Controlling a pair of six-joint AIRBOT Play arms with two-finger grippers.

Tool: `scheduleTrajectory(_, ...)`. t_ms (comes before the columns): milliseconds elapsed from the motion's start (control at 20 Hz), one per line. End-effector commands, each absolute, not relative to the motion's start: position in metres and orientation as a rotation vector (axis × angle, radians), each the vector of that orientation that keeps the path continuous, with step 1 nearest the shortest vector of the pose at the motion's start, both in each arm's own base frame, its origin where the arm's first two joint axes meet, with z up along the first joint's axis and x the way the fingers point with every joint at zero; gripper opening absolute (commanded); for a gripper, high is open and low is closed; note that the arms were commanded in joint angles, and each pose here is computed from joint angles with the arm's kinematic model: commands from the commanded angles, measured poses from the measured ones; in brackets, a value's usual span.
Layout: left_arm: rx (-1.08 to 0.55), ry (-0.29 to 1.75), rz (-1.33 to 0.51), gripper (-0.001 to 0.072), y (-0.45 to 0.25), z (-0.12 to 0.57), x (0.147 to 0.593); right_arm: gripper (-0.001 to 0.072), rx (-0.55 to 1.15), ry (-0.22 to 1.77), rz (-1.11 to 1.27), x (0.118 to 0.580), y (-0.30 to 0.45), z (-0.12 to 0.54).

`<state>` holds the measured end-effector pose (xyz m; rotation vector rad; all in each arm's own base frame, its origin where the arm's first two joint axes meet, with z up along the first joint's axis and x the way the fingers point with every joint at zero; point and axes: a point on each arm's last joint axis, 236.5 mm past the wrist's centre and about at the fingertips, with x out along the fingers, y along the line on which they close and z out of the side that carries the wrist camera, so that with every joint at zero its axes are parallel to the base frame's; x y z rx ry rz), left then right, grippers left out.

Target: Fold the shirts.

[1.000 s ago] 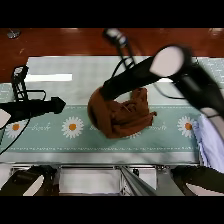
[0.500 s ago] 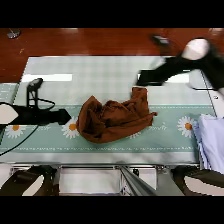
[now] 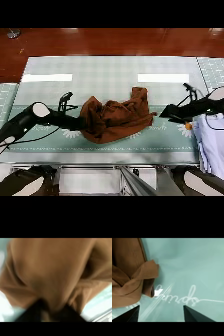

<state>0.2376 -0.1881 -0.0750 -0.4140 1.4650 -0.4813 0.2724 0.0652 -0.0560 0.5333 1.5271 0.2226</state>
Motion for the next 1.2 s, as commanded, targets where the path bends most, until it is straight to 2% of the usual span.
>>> scheduleTrajectory(0, -0.409, 1.418, -0.519, 0.0018, -0.2, -0.071, 0.259, 0.0625, 0.578, 1.552, 0.274, 0.267, 0.099, -0.077)
scheduleTrajectory(200, -0.396, 1.371, -0.557, 0.0017, -0.205, -0.05, 0.275, 0.0608, 0.592, 1.518, 0.316, 0.296, 0.136, -0.089)
scheduleTrajectory(250, -0.395, 1.364, -0.559, 0.0017, -0.205, -0.047, 0.278, 0.0467, 0.593, 1.514, 0.335, 0.303, 0.145, -0.089)
scheduleTrajectory(300, -0.395, 1.353, -0.561, 0.0018, -0.205, -0.044, 0.281, 0.0154, 0.577, 1.519, 0.359, 0.307, 0.152, -0.087)
scheduleTrajectory(350, -0.398, 1.334, -0.561, 0.0018, -0.204, -0.038, 0.288, 0.002, 0.55, 1.52, 0.397, 0.31, 0.158, -0.081)
scheduleTrajectory(450, -0.406, 1.252, -0.568, 0.0018, -0.199, -0.006, 0.313, 0.0018, 0.493, 1.483, 0.472, 0.328, 0.16, -0.049)
scheduleTrajectory(550, -0.405, 1.081, -0.573, 0.0018, -0.187, 0.058, 0.351, 0.0017, 0.39, 1.338, 0.508, 0.372, 0.153, 0.018)
scheduleTrajectory(650, -0.384, 0.83, -0.573, 0.0018, -0.173, 0.153, 0.389, 0.0017, 0.277, 1.058, 0.493, 0.426, 0.142, 0.127)
scheduleTrajectory(750, -0.349, 0.562, -0.577, 0.0018, -0.161, 0.264, 0.405, 0.0017, 0.192, 0.746, 0.504, 0.447, 0.137, 0.26)
scheduleTrajectory(900, -0.333, 0.266, -0.597, 0.0017, -0.149, 0.407, 0.375, 0.0017, 0.095, 0.405, 0.548, 0.399, 0.14, 0.413)
scheduleTrajectory(1000, -0.252, 0.141, -0.611, 0.0017, -0.146, 0.464, 0.334, 0.0017, 0.044, 0.255, 0.539, 0.349, 0.132, 0.464)
scheduleTrajectory(1150, -0.136, 0.076, -0.568, 0.0017, -0.132, 0.497, 0.277, 0.0017, -0.058, 0.117, 0.488, 0.275, 0.115, 0.499)
